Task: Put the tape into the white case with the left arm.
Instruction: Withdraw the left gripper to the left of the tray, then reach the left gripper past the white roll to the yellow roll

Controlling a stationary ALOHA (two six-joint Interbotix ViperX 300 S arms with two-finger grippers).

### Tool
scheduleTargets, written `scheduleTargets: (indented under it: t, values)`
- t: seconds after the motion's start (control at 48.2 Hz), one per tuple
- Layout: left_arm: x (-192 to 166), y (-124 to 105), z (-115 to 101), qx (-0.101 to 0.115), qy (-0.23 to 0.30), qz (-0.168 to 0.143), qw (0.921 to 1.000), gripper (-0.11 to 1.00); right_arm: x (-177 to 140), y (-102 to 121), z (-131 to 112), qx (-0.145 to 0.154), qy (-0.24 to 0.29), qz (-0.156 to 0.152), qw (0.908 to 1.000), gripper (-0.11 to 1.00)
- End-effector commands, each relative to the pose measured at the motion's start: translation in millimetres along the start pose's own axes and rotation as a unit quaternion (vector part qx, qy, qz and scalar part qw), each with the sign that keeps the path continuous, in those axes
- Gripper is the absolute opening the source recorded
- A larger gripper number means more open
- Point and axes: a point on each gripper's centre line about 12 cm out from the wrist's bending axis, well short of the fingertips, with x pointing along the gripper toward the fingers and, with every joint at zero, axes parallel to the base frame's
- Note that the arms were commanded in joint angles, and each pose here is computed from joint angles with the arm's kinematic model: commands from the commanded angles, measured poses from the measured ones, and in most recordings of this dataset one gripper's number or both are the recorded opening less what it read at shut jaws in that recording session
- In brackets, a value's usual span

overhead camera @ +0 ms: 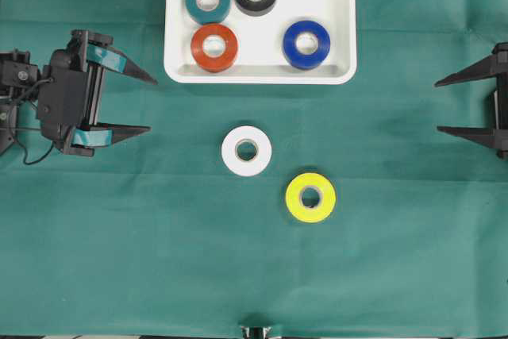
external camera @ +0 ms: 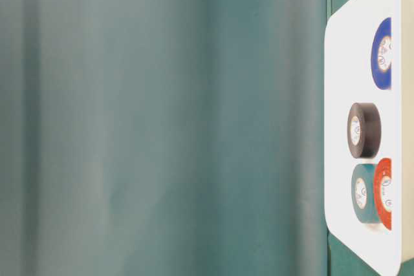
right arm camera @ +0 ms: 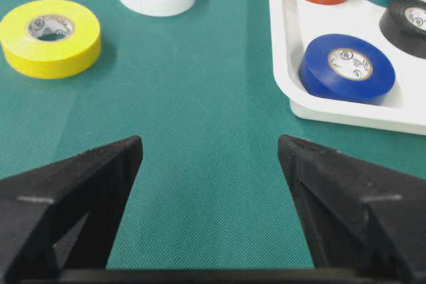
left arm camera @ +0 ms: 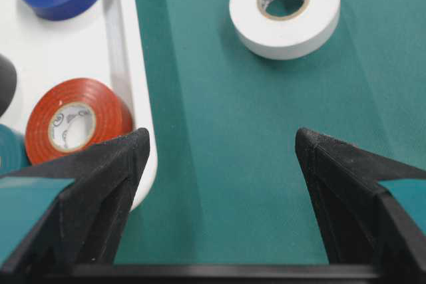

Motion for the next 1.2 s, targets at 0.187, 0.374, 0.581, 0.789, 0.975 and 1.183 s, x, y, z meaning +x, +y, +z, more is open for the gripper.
scheduleTargets:
  t: [0.187,0.374,0.581,0.789,0.975,1.183]
  values:
    - [17.8,-8.7,24.3,0.013,-0.023,-0.018,0.9995,0.91,0.7,0.1,4.8,0.001,-0.007,0.0,1.0,0.86]
    - [36.9,-17.5,37.5,0.024,-0.02,-0.035,0.9989,0.91,0.7,0.1,4.8,0.001,-0.007,0.0,1.0,0.86]
    - [63.5,-24.6,50.9,0.031,-0.011,-0.049,0.9983,0.9,0.7,0.1,4.8,0.001,-0.007,0.0,1.0,0.86]
    - [85.7,-25.9,63.9,0.032,-0.011,-0.052,0.9981,0.91,0.7,-0.1,5.4,0.001,-0.008,0.0,1.0,0.86]
    - [110.0,-37.1,76.1,0.04,-0.011,-0.064,0.997,0.9,0.7,-0.1,4.8,0.001,-0.007,0.0,1.0,0.86]
    - [132.0,-53.2,90.2,0.052,-0.018,-0.08,0.9953,0.9,0.7,0.1,4.8,0.001,-0.007,0.0,1.0,0.86]
